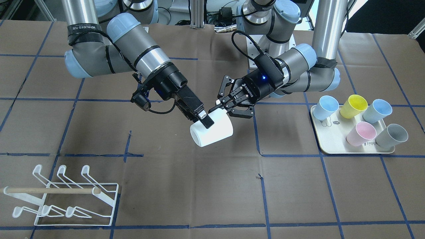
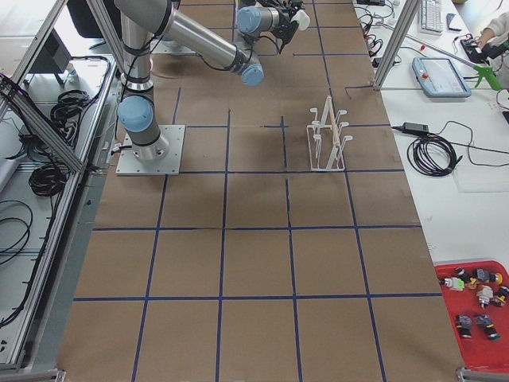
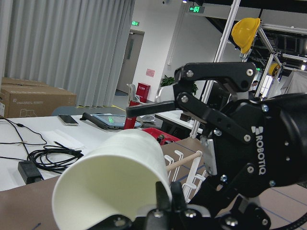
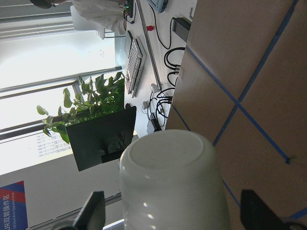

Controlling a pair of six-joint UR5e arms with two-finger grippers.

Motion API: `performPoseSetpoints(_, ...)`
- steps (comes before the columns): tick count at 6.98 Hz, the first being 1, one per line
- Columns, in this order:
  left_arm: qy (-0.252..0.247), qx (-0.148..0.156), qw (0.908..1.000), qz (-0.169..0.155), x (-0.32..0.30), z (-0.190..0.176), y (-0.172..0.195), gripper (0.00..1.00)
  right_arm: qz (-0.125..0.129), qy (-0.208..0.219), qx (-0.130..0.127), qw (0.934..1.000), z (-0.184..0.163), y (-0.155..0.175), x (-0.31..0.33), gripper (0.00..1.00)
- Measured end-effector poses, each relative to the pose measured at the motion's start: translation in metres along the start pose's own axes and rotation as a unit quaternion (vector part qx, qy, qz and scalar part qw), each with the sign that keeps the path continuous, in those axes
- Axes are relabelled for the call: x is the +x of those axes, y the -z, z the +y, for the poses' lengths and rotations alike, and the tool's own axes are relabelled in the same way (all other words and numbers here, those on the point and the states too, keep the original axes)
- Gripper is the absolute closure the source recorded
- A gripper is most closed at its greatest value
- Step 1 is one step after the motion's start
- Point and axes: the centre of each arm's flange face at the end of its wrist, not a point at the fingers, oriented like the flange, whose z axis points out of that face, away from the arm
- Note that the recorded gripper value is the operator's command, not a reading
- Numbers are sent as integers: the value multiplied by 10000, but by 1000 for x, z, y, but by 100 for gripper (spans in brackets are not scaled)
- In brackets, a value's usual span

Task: Transfer IKEA cup to right arm and place on rack

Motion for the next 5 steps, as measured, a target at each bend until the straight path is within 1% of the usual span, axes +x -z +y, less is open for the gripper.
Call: performPoseSetpoints(5, 46, 8, 10000, -9, 0, -1, 0, 97, 41, -19, -1, 10000, -5, -11, 2, 1)
